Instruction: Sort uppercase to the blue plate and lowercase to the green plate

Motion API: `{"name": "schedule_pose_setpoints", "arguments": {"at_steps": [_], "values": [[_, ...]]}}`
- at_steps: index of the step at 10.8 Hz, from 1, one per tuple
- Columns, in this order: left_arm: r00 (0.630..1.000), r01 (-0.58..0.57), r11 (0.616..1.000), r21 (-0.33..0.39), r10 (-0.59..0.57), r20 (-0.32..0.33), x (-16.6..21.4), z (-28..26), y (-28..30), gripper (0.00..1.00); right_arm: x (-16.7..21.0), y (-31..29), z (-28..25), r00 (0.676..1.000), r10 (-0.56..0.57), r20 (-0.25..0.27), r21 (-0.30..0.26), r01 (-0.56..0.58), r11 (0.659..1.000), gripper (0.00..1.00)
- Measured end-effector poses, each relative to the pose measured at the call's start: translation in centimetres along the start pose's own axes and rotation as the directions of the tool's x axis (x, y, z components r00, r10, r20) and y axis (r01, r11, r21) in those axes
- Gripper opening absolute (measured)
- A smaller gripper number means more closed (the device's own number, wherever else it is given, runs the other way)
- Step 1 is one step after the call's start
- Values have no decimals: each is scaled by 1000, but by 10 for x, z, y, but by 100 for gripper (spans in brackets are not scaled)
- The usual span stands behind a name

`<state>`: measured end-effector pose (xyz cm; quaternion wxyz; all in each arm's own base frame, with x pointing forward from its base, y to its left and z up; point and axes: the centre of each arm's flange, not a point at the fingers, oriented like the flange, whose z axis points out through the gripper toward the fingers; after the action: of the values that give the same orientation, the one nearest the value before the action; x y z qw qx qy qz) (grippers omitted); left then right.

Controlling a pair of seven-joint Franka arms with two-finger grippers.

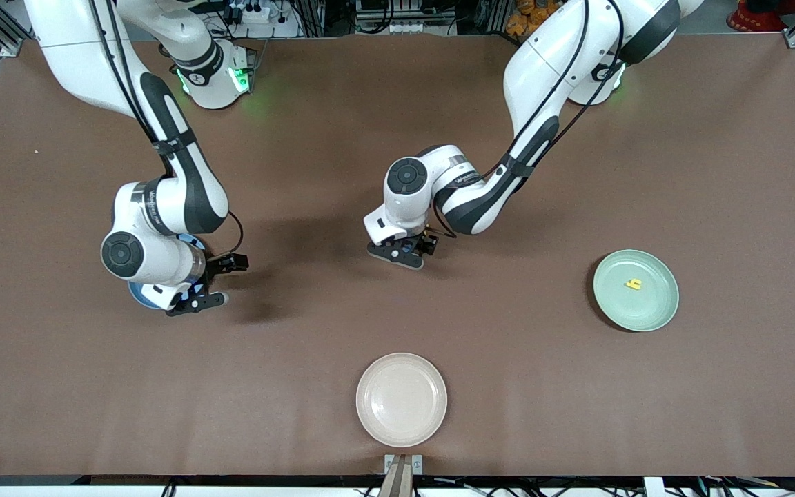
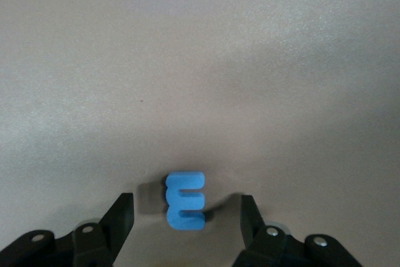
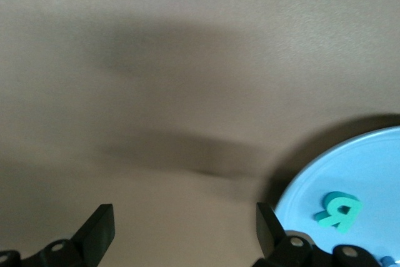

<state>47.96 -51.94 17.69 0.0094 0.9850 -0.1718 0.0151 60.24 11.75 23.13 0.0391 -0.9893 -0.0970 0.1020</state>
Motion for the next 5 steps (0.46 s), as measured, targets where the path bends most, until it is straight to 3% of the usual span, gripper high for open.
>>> {"name": "schedule_pose_setpoints", "arguments": {"at_steps": [5], "values": [[1000,1,1000,-2,-1,-2,0,0,0,70,-1,-11,0,1000,23,7,6,-23,1000,100]]}}
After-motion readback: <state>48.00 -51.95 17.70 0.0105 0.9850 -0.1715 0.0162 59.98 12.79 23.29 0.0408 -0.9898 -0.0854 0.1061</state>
